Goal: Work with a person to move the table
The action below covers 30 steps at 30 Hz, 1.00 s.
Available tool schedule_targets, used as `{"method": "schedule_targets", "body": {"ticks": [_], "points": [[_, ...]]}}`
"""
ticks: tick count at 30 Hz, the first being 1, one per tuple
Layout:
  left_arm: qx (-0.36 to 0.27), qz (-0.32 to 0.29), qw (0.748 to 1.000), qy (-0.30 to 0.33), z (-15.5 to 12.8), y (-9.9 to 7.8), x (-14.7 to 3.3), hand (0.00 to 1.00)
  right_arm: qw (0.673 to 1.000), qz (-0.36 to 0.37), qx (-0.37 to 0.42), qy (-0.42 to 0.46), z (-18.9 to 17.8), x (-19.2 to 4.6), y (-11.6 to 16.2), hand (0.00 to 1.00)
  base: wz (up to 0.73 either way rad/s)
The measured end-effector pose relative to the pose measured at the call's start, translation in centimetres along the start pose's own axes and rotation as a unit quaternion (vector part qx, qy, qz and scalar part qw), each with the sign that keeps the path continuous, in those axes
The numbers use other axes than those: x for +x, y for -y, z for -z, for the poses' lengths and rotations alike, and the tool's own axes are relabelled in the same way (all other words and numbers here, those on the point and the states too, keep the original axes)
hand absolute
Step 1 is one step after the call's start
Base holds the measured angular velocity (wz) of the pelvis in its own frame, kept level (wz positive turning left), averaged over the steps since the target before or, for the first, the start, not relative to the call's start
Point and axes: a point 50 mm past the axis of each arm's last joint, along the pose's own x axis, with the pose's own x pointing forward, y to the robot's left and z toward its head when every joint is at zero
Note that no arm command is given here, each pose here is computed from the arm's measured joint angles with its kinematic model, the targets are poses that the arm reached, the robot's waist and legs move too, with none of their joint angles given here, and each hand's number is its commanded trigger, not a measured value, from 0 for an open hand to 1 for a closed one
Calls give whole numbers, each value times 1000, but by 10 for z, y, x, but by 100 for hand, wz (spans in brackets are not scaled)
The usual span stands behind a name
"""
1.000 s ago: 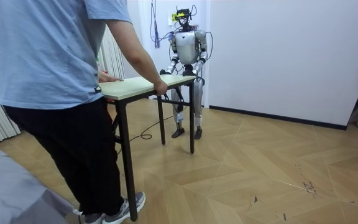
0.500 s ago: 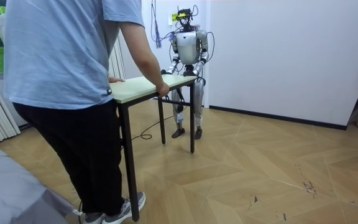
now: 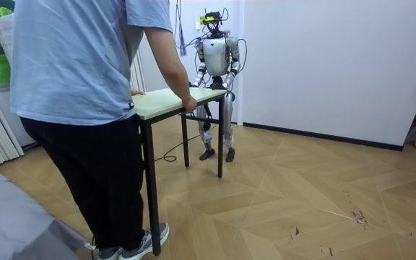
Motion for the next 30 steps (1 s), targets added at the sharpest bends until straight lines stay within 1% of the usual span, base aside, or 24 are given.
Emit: {"method": "schedule_targets", "body": {"ticks": [5,8,10,13,15,18,23,25,26,28,30], "points": [[-5,11,1000,8,-2,-2,-3,100,1000,-11,0,-4,3,0,-1,100,-5],[1,41,999,0,0,9,3,100,999,-31,12,7,-3,1,-7,100,53],[4,63,998,-4,0,22,12,100,998,-51,11,20,-11,5,-16,100,63],[13,80,997,-11,-1,39,25,100,997,-70,14,28,-19,13,-27,100,55],[17,86,996,-17,1,44,30,100,997,-73,13,37,-25,16,-29,100,42],[19,78,996,-32,8,43,36,100,997,-67,12,42,-33,15,-23,100,0],[9,60,997,-40,12,29,33,100,998,-49,1,32,-36,11,-13,100,-30],[14,50,997,-50,15,22,31,100,999,-30,11,31,-33,3,-3,100,34],[19,49,997,-57,16,21,31,100,999,-24,16,34,-32,-1,2,100,83],[40,47,995,-79,19,18,28,100,998,-10,41,48,-30,-15,16,100,76],[44,49,994,-85,21,18,28,100,997,-14,45,54,-31,-18,18,100,22]]}}
